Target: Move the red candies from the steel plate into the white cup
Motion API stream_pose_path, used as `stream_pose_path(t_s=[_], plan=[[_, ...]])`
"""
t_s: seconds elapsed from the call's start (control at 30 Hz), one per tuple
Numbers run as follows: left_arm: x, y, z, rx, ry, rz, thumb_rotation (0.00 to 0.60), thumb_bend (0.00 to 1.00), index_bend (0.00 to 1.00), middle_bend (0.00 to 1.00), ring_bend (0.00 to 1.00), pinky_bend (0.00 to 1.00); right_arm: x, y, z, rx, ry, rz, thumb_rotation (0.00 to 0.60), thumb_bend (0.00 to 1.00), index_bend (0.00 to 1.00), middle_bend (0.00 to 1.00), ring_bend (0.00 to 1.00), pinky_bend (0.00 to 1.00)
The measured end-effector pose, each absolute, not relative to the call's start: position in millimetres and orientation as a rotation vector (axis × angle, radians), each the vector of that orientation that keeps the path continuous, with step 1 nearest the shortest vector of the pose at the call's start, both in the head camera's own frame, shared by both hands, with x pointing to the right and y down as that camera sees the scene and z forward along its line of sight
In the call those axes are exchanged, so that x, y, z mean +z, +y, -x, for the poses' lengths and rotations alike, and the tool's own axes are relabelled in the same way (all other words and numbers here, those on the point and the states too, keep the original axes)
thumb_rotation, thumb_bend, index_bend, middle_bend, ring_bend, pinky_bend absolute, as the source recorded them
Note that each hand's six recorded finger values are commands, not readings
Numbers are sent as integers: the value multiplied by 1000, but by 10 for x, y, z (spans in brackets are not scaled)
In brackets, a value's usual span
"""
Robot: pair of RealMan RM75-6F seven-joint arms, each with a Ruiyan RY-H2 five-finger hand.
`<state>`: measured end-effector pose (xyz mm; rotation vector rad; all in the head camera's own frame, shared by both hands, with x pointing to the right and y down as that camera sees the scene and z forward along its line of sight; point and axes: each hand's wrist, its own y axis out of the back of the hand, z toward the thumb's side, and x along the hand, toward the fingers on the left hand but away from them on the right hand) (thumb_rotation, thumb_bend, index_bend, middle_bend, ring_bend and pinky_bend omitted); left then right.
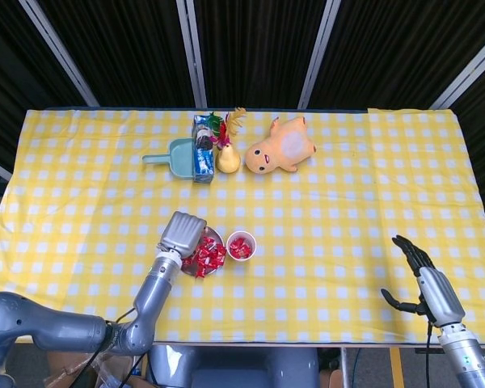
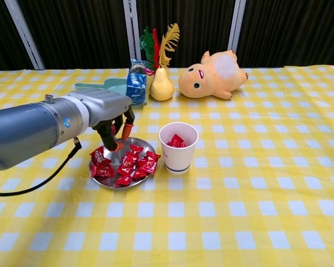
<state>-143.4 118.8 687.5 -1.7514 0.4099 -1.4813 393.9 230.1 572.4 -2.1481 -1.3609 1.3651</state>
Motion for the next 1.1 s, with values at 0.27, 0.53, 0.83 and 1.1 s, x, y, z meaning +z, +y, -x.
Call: stream_pose_path(t_s=[0.27, 0.53, 0.83, 1.1], plan=[[6539, 990, 1325, -1420, 486, 1783, 600, 392, 518, 657, 825, 897, 5727, 2296, -3937, 1366, -1365, 2153, 600, 362, 0, 0, 0, 1], [6282, 907, 1011, -1342, 494, 1816, 600, 392, 518, 652, 825, 897, 5733, 2302, -3937, 1371, -1366, 2161, 600, 361, 0, 0, 0, 1], [6324, 1110, 621, -1289, 476, 1882, 600, 392, 516, 645, 825, 897, 5735, 2296, -3937, 1369, -1371, 2168, 600, 361, 0, 0, 0, 1], [6459, 1248, 423, -1257, 514, 1920, 600, 392, 515, 643, 825, 897, 5733, 2291, -3939, 1366, -1377, 2171, 600, 361, 0, 0, 0, 1]])
